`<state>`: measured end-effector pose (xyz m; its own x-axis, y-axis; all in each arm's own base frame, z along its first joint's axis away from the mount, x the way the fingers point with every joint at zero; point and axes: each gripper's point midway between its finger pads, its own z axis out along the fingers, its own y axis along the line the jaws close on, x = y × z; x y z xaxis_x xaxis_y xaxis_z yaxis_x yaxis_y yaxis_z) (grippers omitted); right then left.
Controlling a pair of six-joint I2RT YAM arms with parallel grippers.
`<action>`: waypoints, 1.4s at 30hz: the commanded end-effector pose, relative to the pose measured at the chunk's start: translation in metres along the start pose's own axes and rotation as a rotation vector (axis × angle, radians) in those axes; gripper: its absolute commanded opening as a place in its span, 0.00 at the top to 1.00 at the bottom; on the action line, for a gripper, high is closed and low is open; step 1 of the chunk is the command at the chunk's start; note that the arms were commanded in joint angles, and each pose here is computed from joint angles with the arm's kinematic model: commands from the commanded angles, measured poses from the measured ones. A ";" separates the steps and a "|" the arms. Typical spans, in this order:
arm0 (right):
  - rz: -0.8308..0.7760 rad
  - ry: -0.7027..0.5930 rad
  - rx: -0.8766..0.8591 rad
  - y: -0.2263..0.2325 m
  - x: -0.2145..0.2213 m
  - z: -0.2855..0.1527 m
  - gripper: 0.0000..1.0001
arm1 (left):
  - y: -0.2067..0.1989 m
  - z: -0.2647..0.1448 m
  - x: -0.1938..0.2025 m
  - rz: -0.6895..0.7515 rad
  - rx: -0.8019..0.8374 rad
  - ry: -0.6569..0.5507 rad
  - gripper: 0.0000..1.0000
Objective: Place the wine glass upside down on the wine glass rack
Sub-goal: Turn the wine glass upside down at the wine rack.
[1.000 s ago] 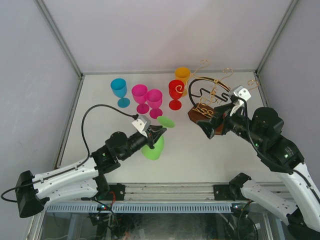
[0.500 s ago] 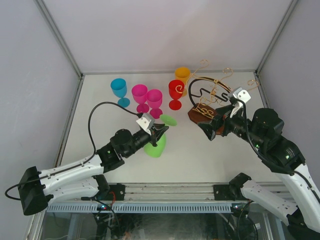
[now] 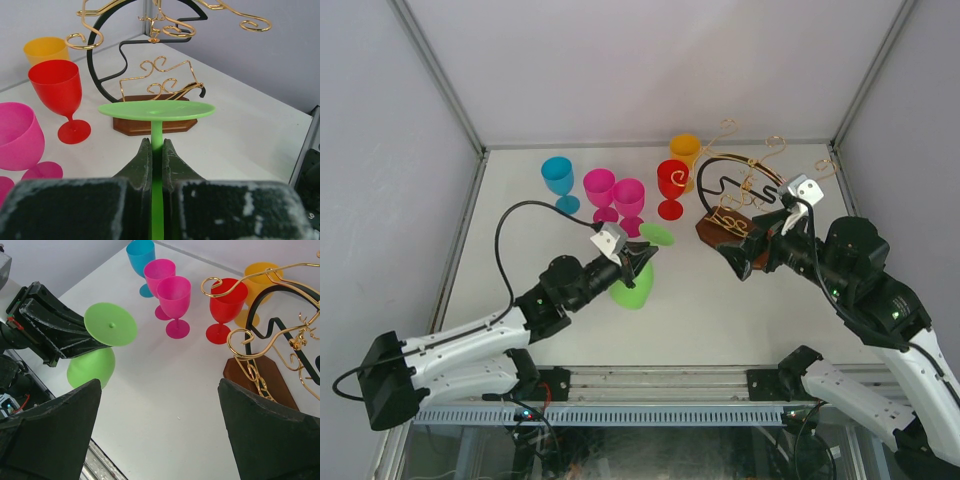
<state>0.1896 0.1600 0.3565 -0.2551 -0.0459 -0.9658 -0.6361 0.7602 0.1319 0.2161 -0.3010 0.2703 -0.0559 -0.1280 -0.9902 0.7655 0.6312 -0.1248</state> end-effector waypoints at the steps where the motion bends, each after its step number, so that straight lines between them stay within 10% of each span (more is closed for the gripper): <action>1: 0.002 -0.080 0.017 -0.002 -0.025 -0.006 0.00 | 0.001 0.009 -0.019 0.015 0.031 -0.079 1.00; 42: -0.058 -0.119 0.086 -0.017 -0.032 -0.011 0.00 | 0.027 0.056 -0.056 0.050 0.110 -0.330 1.00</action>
<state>0.1987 0.1471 0.3593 -0.2170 -0.0620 -0.9742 -0.5933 0.8009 0.0812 0.2744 -0.3155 0.2711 0.0808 -0.2161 -0.9730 0.8082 0.5856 -0.0630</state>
